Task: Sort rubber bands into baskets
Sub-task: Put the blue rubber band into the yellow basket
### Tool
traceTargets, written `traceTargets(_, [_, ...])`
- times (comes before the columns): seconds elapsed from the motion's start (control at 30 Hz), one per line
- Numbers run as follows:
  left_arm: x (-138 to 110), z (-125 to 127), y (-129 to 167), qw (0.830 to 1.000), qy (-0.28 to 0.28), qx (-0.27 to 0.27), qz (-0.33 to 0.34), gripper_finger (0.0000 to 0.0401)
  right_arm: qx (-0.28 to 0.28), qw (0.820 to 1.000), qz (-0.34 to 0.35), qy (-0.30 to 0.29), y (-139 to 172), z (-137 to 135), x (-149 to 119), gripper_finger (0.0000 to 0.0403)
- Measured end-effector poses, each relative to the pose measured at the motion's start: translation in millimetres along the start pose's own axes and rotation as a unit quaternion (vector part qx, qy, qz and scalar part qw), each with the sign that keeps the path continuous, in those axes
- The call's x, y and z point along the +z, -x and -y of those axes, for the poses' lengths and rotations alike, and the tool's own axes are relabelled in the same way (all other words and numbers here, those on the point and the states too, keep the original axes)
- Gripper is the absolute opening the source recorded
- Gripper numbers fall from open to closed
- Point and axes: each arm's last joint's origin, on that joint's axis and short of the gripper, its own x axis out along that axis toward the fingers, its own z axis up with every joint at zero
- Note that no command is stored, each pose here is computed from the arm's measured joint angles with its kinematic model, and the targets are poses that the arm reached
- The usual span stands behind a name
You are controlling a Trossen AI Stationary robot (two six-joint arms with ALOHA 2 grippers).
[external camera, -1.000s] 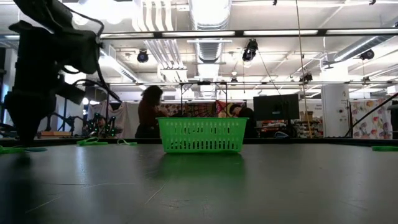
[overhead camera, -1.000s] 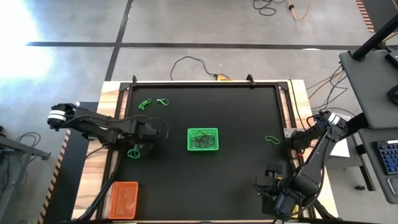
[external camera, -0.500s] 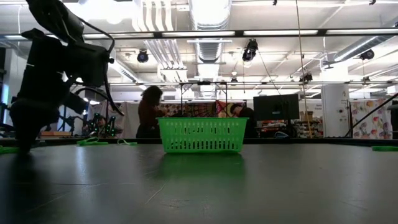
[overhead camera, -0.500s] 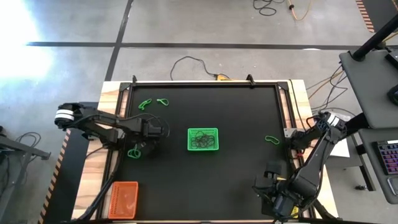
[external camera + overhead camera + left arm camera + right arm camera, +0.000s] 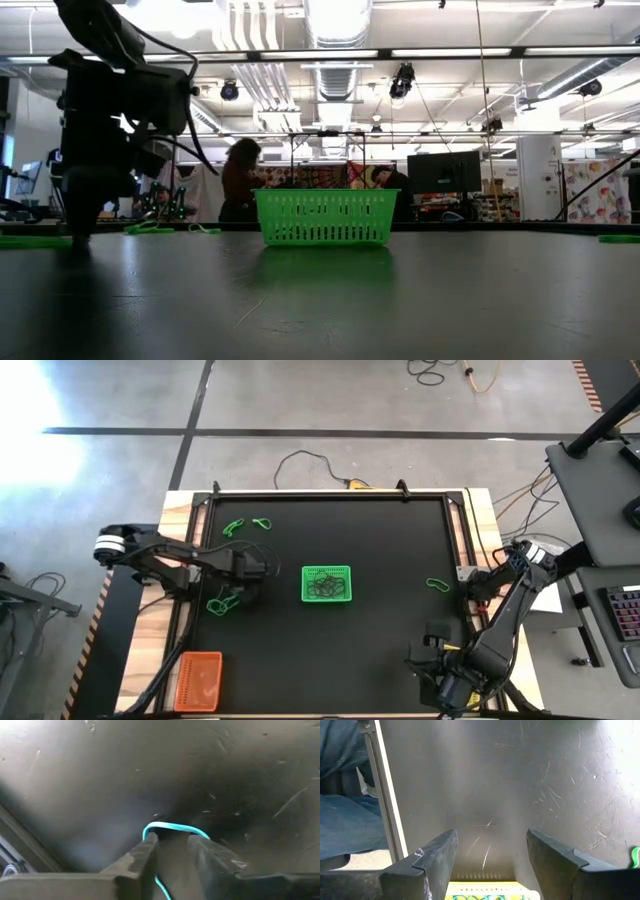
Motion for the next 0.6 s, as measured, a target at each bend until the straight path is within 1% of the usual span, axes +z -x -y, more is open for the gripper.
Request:
traceTargets(0.17, [5, 5, 1, 1.0, -0.002, -0.002, 0.005, 0.0022, -0.001, 1.0, 0.0, 0.0, 0, 0, 0, 0.023])
traceTargets(0.2, [6, 5, 3, 1.0, -0.004, -0.005, 0.008, 0.0012, -0.001, 1.0, 0.001, 0.0, 0, 0, 0, 0.023])
traceTargets(0.27, [9, 7, 8, 1.0, -0.015, -0.01, 0.02, 0.0007, -0.001, 1.0, 0.001, 0.0, 0, 0, 0, 0.0229])
traceTargets(0.3, [11, 9, 11, 0.999, -0.019, -0.013, 0.036, 0.0008, -0.002, 1.0, 0.001, 0.001, 0, 0, 0, 0.0228])
traceTargets(0.37, [21, 16, 23, 0.996, -0.018, -0.042, 0.082, 0.0004, -0.005, 1.0, 0.008, 0.001, 0, 0, 0, 0.0228])
traceTargets(0.47, [22, 19, 32, 0.994, -0.036, -0.046, 0.094, 0.0001, -0.008, 1.0, 0.014, 0.004, 0, 0, 1, 0.0228])
traceTargets(0.53, [27, 24, 43, 0.99, -0.04, -0.07, 0.12, 0.0001, -0.009, 1.0, 0.014, 0.006, 0, 0, 1, 0.0228])
traceTargets(0.6, [29, 25, 51, 0.987, -0.046, -0.077, 0.131, 0.0, -0.009, 1.0, 0.015, 0.006, 0, 0, 1, 0.0228])
